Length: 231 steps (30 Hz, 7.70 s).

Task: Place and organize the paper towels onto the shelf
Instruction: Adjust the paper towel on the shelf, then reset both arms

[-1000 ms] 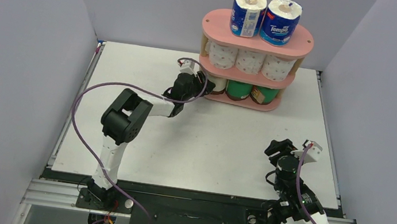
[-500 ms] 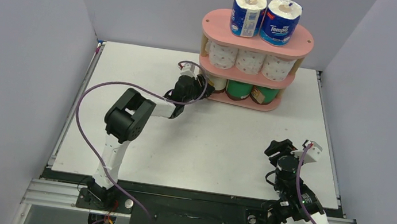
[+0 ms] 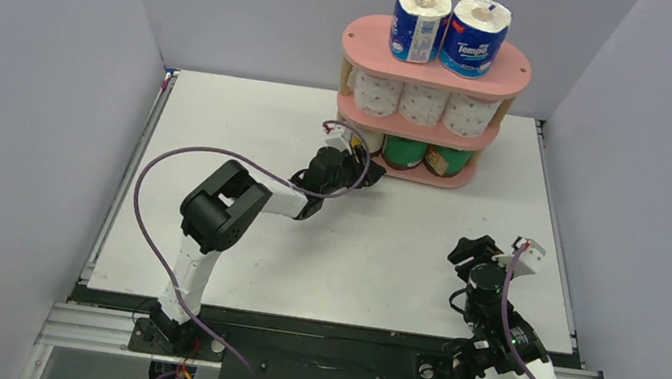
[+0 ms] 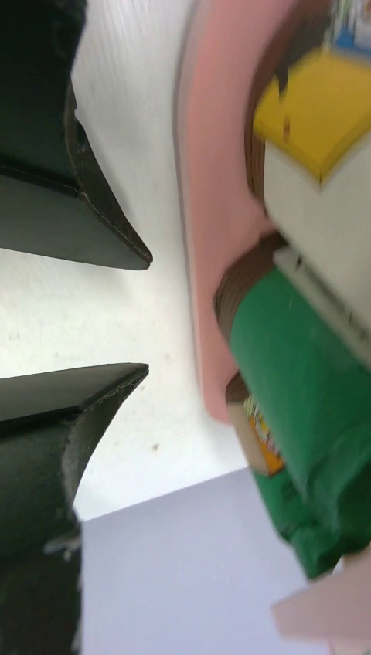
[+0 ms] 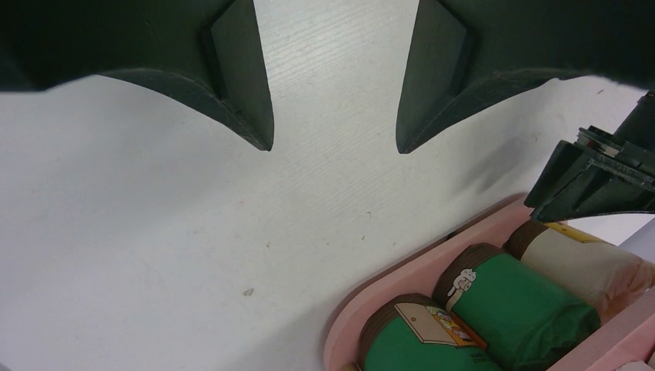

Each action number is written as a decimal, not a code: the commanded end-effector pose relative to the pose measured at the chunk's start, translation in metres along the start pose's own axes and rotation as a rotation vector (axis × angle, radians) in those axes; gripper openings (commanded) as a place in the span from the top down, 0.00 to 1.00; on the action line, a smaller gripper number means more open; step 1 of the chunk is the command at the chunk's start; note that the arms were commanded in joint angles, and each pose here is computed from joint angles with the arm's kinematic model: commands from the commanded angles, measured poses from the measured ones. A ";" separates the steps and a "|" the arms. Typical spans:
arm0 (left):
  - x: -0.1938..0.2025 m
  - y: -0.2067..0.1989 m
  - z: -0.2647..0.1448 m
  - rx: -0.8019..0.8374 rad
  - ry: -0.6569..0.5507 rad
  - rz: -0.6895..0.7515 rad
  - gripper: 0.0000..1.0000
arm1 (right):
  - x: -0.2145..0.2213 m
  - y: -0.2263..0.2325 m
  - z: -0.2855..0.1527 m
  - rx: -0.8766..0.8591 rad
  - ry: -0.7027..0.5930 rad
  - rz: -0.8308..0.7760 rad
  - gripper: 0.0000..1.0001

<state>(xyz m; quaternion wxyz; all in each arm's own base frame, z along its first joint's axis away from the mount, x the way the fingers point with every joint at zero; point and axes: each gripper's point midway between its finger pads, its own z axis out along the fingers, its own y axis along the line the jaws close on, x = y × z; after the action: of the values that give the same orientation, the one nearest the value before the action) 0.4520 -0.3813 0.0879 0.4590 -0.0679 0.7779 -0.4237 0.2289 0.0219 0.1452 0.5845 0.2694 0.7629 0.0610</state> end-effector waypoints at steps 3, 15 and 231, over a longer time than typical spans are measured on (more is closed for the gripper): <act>-0.015 -0.058 0.014 0.158 -0.057 0.041 0.54 | -0.011 0.003 -0.002 -0.008 -0.035 0.031 0.45; 0.002 -0.051 0.036 0.134 -0.046 0.028 0.54 | -0.011 0.002 -0.002 -0.001 -0.036 0.027 0.45; -0.157 0.219 -0.296 -0.717 -0.459 0.583 0.03 | -0.035 -0.025 0.154 0.006 -0.236 -0.386 0.11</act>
<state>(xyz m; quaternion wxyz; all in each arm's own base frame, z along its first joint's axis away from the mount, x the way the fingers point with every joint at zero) 0.3629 0.0121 0.0770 0.6379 -0.0923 0.7631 0.0476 0.3587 -0.0536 0.0967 0.6446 0.1284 0.7476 -0.0953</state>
